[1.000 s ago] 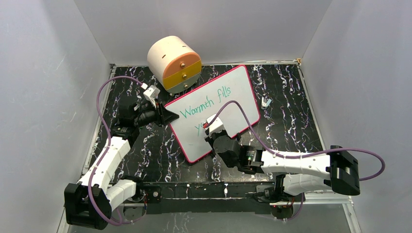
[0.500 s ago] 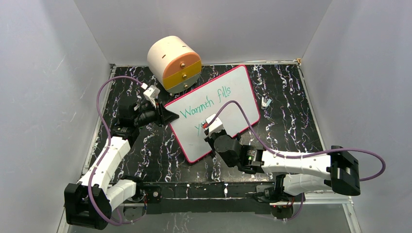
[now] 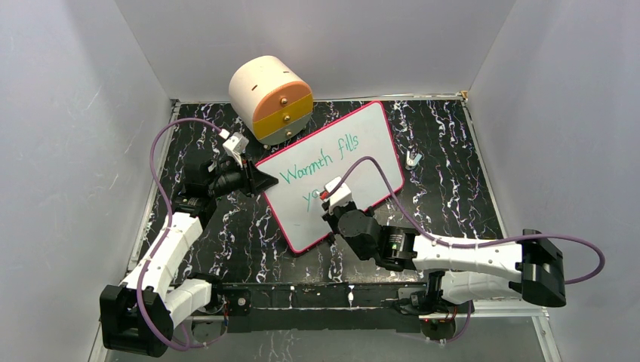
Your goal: Write a sentence on the whiteboard
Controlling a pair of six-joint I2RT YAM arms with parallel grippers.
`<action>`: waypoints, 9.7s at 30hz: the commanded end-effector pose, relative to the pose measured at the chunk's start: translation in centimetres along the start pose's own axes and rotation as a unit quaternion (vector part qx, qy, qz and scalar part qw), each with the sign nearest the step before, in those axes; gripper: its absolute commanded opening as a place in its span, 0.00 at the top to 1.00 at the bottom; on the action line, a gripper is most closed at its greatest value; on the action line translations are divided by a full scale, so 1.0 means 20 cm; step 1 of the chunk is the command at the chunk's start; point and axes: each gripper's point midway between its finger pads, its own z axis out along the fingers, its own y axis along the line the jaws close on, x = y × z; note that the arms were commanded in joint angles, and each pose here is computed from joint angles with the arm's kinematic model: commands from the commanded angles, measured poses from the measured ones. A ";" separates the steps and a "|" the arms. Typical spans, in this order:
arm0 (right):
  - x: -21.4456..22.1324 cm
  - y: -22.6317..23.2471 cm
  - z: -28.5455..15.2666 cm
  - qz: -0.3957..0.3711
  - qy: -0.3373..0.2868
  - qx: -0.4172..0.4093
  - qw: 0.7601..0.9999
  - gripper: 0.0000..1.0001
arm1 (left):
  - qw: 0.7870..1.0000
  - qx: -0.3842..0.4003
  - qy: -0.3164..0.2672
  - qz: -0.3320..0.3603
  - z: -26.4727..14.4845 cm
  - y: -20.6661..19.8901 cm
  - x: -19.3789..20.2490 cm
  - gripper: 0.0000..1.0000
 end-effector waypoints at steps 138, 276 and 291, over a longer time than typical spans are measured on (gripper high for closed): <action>-0.11 -0.23 0.04 0.052 -0.048 0.030 0.997 1.00 | 0.992 -0.068 0.102 -0.008 -0.01 0.18 0.35 1.00; 0.05 -0.54 0.08 0.100 -0.028 0.069 0.992 1.00 | 0.993 -0.059 0.106 -0.011 0.00 0.16 0.36 1.00; 0.00 -0.50 0.08 0.098 -0.036 0.039 0.994 1.00 | 0.992 -0.063 0.105 -0.008 -0.01 0.17 0.35 1.00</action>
